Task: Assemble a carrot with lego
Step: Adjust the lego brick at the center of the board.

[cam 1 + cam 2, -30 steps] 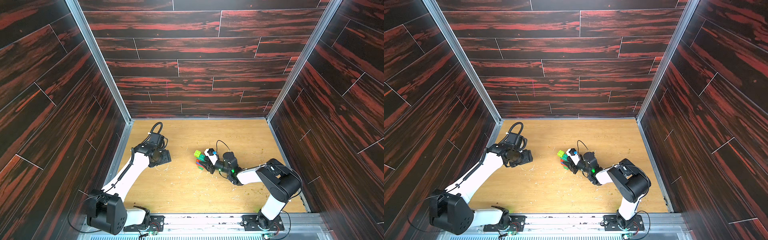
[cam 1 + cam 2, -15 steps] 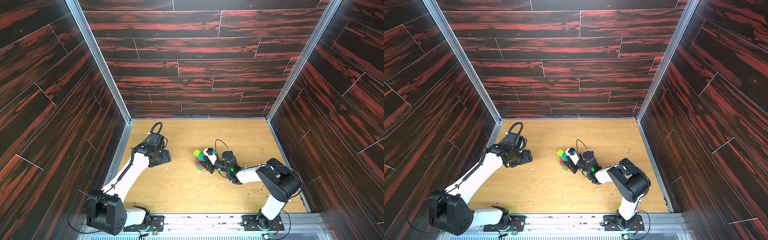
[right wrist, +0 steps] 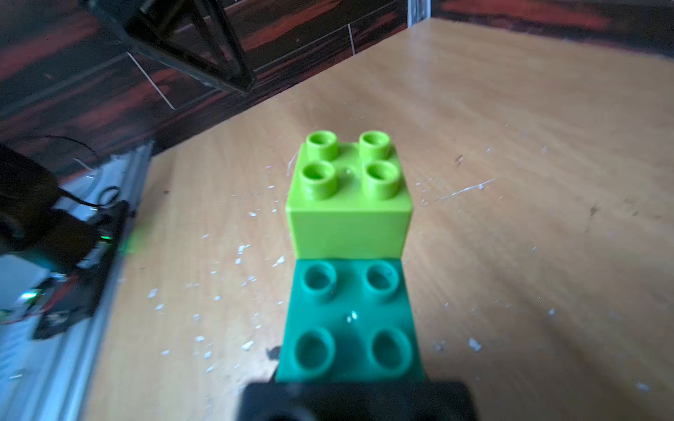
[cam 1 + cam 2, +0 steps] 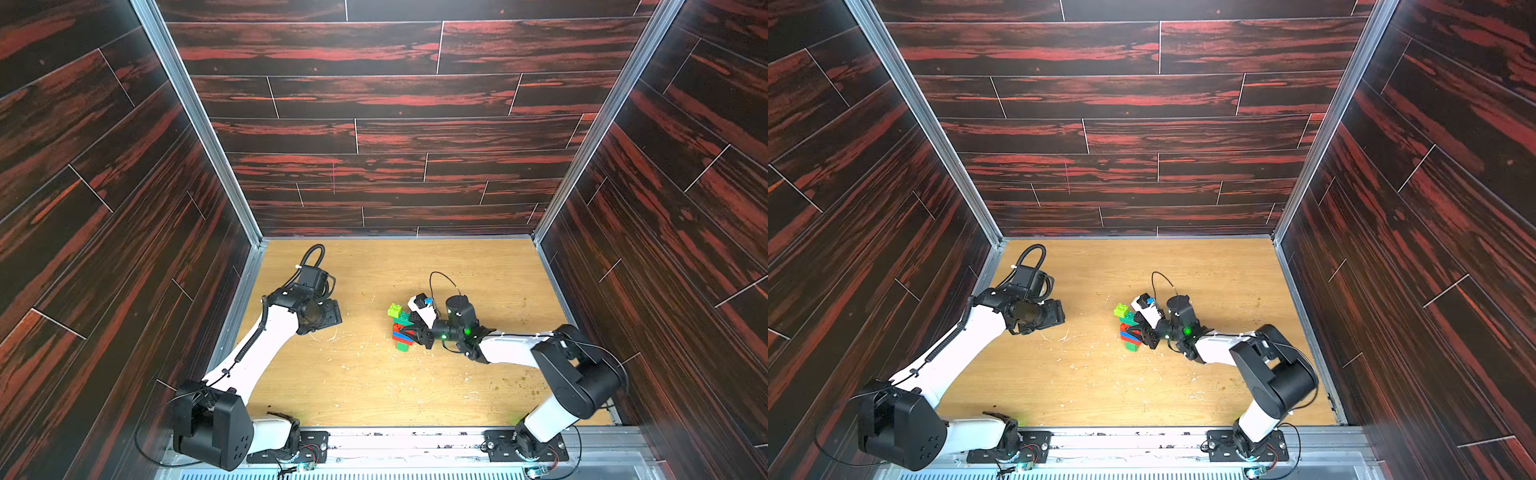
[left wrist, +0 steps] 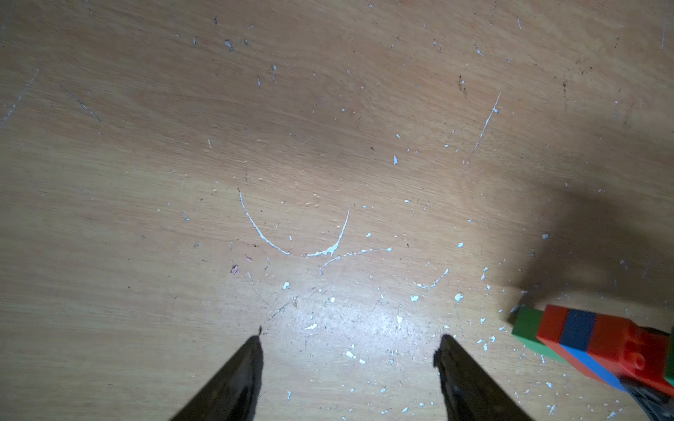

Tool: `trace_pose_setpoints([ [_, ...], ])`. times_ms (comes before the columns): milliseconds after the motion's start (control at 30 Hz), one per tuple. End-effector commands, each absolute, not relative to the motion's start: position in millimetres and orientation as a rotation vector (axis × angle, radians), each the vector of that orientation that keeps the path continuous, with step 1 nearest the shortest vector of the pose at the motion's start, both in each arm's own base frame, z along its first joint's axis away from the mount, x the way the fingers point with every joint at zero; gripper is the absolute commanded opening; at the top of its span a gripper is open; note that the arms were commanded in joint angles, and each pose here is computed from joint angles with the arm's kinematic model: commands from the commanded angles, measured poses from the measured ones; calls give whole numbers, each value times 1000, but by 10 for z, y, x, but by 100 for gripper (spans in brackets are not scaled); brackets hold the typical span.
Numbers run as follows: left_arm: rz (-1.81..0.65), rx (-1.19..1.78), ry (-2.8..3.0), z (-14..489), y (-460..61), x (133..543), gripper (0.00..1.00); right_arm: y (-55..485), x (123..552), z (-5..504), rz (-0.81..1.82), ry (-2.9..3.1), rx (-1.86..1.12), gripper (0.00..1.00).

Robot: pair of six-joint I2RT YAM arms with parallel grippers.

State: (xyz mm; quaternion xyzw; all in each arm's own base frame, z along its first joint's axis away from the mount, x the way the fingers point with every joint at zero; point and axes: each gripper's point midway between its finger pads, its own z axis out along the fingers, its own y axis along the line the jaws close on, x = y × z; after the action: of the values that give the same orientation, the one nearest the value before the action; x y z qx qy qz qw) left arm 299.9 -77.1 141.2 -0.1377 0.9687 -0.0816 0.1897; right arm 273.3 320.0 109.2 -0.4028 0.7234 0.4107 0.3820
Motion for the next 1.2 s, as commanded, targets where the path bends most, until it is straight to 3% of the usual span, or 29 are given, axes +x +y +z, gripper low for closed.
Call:
trace_pose_setpoints([
  [0, -232, -404, 2696, 1478, -756, 3061, 77, 3196, 2539, 1233, 1222, 1922, -1024, 21],
  [500, -246, -402, 2689, 1479, -775, 3091, 77, 3139, 2343, 1200, 1609, 2268, -849, 18],
  [1167, -255, -404, 2688, 1474, -776, 3053, 77, 3049, 2219, 805, 1751, 2522, -678, 16],
])
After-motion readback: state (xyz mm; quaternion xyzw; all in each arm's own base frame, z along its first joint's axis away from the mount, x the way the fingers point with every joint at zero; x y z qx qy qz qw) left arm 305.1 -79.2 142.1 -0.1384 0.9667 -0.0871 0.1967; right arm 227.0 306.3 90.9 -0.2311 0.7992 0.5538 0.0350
